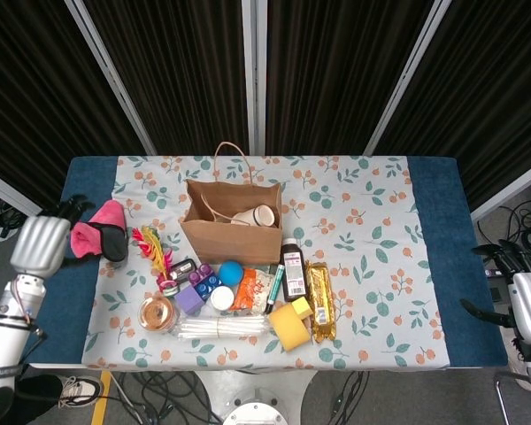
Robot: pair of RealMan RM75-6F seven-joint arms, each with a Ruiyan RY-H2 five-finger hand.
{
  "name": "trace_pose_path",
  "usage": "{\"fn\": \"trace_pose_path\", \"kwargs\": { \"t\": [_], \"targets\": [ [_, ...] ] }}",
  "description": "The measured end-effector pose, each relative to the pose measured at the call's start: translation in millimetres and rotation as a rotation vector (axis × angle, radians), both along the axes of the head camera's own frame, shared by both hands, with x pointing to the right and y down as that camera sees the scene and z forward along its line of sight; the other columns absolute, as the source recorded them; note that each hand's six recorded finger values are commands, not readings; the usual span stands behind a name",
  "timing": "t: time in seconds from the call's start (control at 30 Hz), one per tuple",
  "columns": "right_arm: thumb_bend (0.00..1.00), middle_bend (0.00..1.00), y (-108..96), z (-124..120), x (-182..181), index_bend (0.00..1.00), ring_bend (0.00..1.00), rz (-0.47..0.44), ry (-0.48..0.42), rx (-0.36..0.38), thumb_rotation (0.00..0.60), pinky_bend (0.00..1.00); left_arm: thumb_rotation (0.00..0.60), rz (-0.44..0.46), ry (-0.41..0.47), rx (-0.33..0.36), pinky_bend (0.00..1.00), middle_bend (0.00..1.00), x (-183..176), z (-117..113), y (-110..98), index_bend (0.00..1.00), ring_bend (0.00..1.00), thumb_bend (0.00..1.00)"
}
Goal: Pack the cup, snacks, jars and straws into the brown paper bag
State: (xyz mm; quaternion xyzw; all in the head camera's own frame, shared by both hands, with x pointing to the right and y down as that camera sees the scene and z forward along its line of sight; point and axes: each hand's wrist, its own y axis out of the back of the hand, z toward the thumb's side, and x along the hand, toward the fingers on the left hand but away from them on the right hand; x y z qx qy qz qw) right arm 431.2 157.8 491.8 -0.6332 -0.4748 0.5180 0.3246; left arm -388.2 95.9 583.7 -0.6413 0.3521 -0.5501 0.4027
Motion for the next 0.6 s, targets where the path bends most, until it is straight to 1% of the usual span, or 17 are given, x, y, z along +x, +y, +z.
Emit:
{"fn": "trace_pose_path", "kwargs": {
  "t": [0.1,0.23,0.33,0.47,0.6],
  "targets": [
    [0.0,0.25,-1,2,-4,0.27,0.13,-0.012,0.008,-0.006,0.6,0.23,0.6,0.032,0.009,-0.085,0.38,0.3,3,21,34,0.3,0.28,0.16],
    [0.0,0.24,-1,13,-12,0.27,0.13,-0.05,0.024,-0.048,0.6,0.23,0.6,0.062,0.048,-0.152,0.38,0.3,15,42,67,0.3,0.28,0.16],
    [0.0,0.24,-1,25,-24,0.27,0.13,-0.095,0.041,-0.086,0.6,0.23,0.6,0.07,0.058,-0.17,0.37,0.3,18,46,78,0.3,0.28,0.16],
    [0.0,0.24,-2,43,-44,0.27,0.13,-0.152,0.056,-0.125,0.6,0.23,0.6,0.071,0.078,-0.195,0.37,0.3,22,44,90,0.3,0.28,0.16],
    [0.0,0.24,-4,57,-61,0.28,0.13,-0.177,0.049,-0.146,0.6,0.23,0.6,0.073,0.113,-0.235,0.38,0.3,28,40,105,0.3,0.28,0.15]
  ]
}}
